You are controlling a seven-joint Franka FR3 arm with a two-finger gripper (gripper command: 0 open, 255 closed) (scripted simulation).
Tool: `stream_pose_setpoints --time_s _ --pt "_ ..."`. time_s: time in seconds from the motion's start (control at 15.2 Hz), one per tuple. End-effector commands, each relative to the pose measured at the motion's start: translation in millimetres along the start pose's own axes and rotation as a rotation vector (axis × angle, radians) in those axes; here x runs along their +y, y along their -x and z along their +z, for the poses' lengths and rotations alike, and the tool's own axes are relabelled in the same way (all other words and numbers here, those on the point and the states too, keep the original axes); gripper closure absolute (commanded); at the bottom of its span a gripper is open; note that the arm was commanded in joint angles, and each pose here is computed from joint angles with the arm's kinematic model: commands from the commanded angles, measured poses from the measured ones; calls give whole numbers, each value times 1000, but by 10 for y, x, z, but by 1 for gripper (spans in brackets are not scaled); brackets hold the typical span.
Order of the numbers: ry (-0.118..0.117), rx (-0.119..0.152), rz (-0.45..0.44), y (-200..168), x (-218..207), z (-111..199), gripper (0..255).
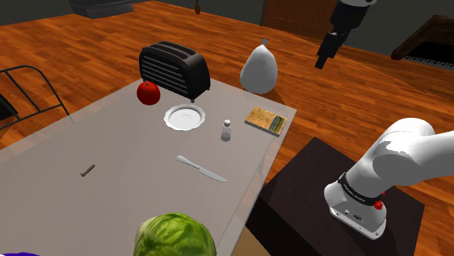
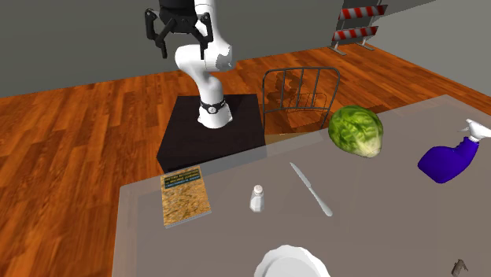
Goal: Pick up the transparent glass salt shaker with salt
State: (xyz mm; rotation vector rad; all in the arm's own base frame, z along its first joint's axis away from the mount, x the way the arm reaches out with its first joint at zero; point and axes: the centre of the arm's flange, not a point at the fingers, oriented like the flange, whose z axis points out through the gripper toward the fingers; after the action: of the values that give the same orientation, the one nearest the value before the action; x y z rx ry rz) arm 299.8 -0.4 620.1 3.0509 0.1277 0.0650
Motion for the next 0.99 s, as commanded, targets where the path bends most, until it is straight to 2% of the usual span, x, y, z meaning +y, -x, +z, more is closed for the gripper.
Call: stream_pose_setpoints --time_s 0.0,0.92 --pt "0 0 0 0 0 0 0" --pt "-4 -33 119 -1021 -953 1244 0"
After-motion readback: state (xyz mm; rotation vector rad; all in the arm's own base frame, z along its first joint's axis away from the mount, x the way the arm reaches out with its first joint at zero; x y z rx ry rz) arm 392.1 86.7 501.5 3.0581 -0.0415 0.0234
